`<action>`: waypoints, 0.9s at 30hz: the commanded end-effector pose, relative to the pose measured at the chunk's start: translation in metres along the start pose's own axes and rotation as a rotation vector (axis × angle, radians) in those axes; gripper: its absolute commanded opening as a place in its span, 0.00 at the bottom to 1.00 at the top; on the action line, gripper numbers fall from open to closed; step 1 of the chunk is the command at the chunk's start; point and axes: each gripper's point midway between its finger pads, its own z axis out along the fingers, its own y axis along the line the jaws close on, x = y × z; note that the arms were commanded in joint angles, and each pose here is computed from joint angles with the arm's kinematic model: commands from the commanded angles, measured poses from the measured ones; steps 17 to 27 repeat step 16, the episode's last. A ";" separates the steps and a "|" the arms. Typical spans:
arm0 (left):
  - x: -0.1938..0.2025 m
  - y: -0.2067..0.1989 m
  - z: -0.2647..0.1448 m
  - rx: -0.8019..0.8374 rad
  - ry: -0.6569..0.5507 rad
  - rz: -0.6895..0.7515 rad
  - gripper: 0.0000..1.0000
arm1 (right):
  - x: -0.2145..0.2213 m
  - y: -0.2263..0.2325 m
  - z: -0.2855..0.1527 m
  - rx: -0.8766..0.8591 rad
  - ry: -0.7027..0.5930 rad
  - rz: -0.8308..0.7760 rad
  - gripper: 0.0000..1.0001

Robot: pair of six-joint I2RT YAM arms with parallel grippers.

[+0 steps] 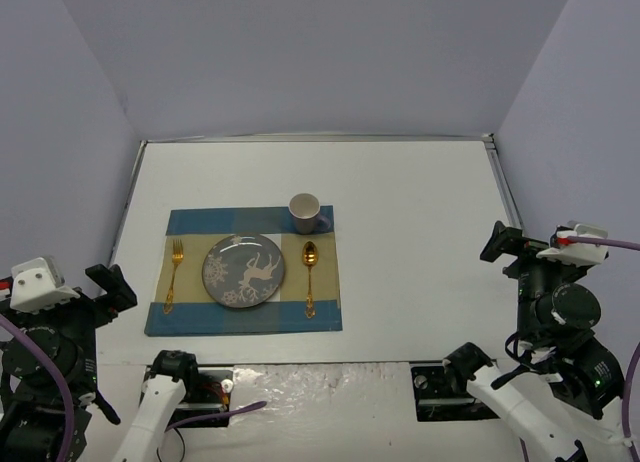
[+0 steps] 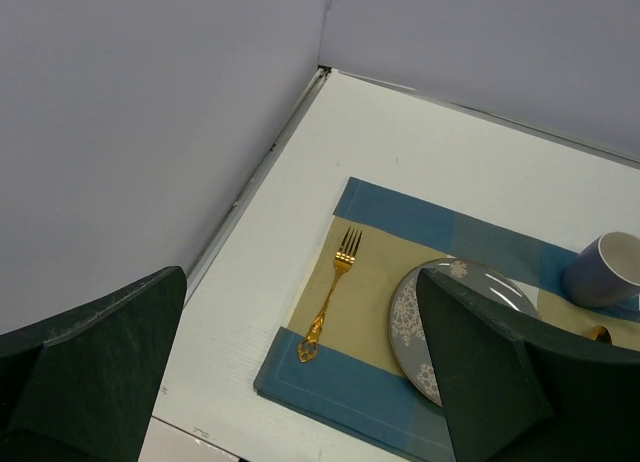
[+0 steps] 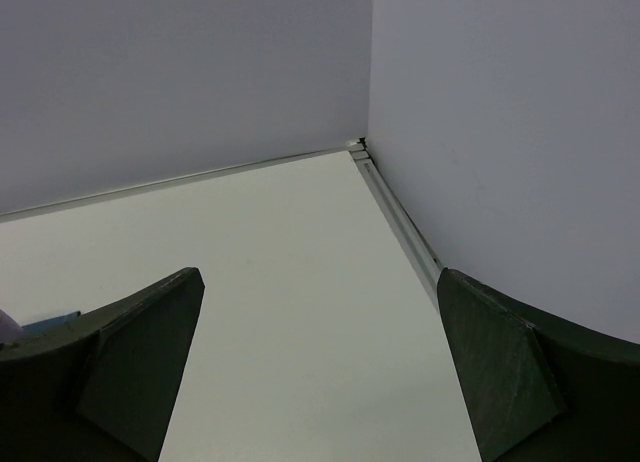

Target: Set the dinner table for one person

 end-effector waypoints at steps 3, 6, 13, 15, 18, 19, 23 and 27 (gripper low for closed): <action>-0.006 -0.009 0.007 0.033 -0.005 0.022 0.97 | -0.017 0.004 0.003 -0.006 -0.073 0.055 1.00; -0.003 -0.011 0.008 0.044 0.014 0.030 0.97 | -0.016 0.006 0.004 -0.014 -0.074 0.055 1.00; 0.005 -0.017 0.014 0.063 0.034 0.039 0.97 | -0.017 0.007 0.005 -0.017 -0.079 0.054 1.00; 0.007 -0.018 0.015 0.067 0.039 0.041 0.97 | -0.017 0.008 0.005 -0.017 -0.078 0.050 1.00; 0.008 -0.019 0.015 0.067 0.042 0.042 0.97 | -0.017 0.009 0.006 -0.019 -0.077 0.050 1.00; 0.008 -0.019 0.015 0.067 0.042 0.042 0.97 | -0.017 0.009 0.006 -0.019 -0.077 0.050 1.00; 0.008 -0.019 0.015 0.067 0.042 0.042 0.97 | -0.017 0.009 0.006 -0.019 -0.077 0.050 1.00; 0.008 -0.019 0.015 0.067 0.042 0.042 0.97 | -0.017 0.009 0.006 -0.019 -0.077 0.050 1.00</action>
